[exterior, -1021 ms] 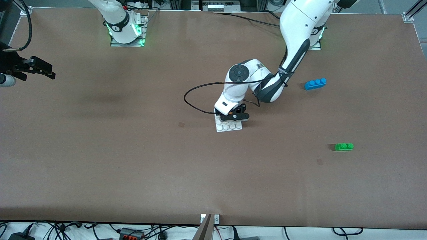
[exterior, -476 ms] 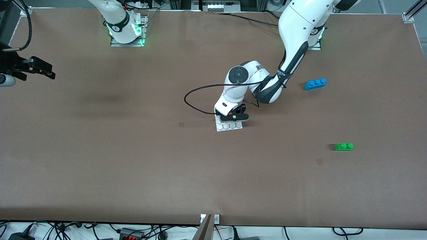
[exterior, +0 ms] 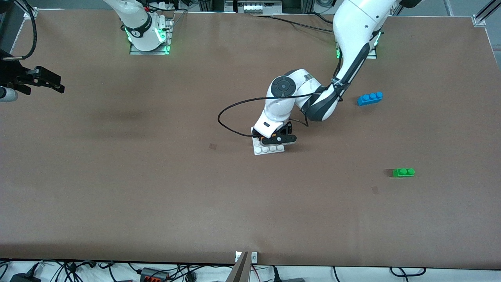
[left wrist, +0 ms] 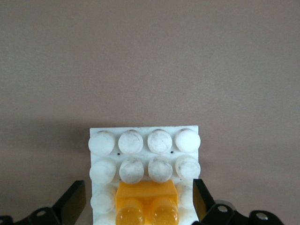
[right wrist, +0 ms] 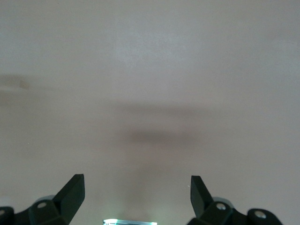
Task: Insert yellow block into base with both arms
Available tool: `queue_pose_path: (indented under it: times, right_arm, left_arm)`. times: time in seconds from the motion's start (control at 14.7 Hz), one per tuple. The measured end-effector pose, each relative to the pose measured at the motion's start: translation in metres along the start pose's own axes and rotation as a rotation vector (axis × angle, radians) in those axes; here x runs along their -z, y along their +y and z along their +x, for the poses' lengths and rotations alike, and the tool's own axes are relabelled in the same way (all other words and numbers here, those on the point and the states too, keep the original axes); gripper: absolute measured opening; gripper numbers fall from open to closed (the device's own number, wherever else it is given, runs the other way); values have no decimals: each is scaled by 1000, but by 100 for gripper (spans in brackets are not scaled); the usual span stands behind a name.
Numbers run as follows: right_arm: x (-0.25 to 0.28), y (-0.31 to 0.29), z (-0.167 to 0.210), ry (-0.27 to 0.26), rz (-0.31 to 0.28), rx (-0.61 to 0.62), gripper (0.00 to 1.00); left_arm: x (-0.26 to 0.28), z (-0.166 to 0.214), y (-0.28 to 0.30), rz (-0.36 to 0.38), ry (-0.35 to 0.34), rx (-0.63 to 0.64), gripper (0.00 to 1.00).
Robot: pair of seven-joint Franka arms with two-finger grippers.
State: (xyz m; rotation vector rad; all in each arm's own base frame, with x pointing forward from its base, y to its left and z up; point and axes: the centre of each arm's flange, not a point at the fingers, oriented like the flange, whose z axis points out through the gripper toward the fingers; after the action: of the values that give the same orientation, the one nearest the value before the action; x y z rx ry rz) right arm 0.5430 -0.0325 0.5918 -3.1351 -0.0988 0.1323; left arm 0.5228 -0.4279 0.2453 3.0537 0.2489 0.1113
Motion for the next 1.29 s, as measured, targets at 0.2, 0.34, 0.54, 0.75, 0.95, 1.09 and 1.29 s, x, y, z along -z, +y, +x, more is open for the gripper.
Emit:
queue_pose_path:
  times: [0.2,0.34,0.54,0.75,0.95,1.09,1.29]
  right_arm:
    - [0,0,0,0,0,0,100]
    - [0,0,0,0,0,0,100]
    - [0,0,0,0,0,0,100]
    - [0,0,0,0,0,-1,100]
    - [0,0,0,0,0,-1,100]
    - [0,0,0,0,0,-1,100]
    - [0,-3,0,0,-1,5,100]
  left_arm:
    - [28,16,-14,10,-22,50,100]
    - [54,35,-35,26,-40,103,100]
    - [98,77,-96,85,-52,80,100]
    - [150,125,-187,120,-55,21,100]
    - [202,139,-262,152,-68,-5,100]
    - [246,134,-297,99,-104,-15,100]
    - [301,126,-354,53,-130,-22,100]
